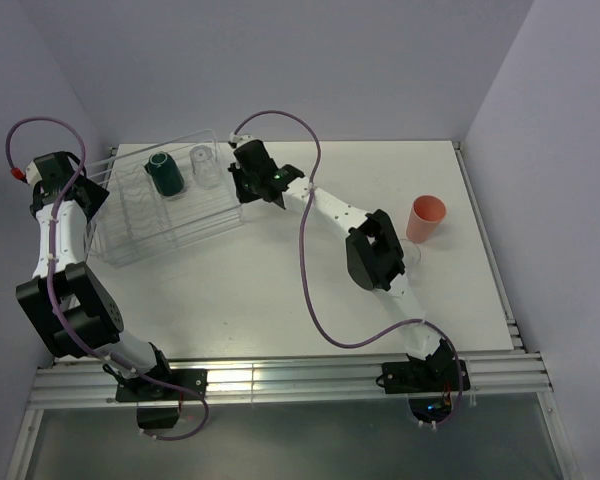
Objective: Load the cups into the dish rack
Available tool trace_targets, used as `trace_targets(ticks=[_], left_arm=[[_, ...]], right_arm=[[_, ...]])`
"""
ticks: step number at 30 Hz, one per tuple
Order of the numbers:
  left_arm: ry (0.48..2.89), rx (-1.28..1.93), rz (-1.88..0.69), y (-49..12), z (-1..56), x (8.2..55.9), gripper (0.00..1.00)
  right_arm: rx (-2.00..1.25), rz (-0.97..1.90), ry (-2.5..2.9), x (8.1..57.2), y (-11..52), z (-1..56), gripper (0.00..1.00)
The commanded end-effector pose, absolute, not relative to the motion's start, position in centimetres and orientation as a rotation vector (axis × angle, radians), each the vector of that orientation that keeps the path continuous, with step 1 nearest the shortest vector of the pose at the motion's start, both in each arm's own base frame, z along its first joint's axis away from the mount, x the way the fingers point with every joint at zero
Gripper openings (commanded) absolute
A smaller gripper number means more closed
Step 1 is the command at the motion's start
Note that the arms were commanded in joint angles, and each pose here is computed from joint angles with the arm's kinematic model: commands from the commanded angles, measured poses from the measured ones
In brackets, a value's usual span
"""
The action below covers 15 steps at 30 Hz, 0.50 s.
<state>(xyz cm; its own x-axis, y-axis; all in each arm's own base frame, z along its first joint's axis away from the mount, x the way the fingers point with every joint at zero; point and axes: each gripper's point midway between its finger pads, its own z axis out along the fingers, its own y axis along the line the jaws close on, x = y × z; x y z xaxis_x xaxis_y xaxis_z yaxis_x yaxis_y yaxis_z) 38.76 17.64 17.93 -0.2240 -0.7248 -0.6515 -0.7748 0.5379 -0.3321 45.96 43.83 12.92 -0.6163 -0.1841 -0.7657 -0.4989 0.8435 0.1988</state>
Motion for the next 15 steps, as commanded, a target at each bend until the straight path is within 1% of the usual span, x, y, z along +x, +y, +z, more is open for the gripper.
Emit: trace_targets(ticks=[1, 3, 4, 15], left_arm=[[1.931, -1.205, 0.107, 18.6, 19.3, 39.4, 0.0], [1.932, -1.205, 0.107, 18.7, 19.2, 39.4, 0.0], [1.935, -1.207, 0.107, 18.7, 19.1, 39.4, 0.0], [1.946, -1.204, 0.102, 18.7, 18.9, 39.7, 0.0]], right_arm=[[-0.478, 0.467, 2.183, 46.7, 43.7, 13.6, 0.15], [-0.472, 0.448, 2.194, 46.6, 43.4, 13.0, 0.02], [-0.467, 0.446, 2.195, 46.6, 43.4, 13.0, 0.0], [-0.423, 0.402, 2.226, 45.9, 41.4, 11.8, 0.0]])
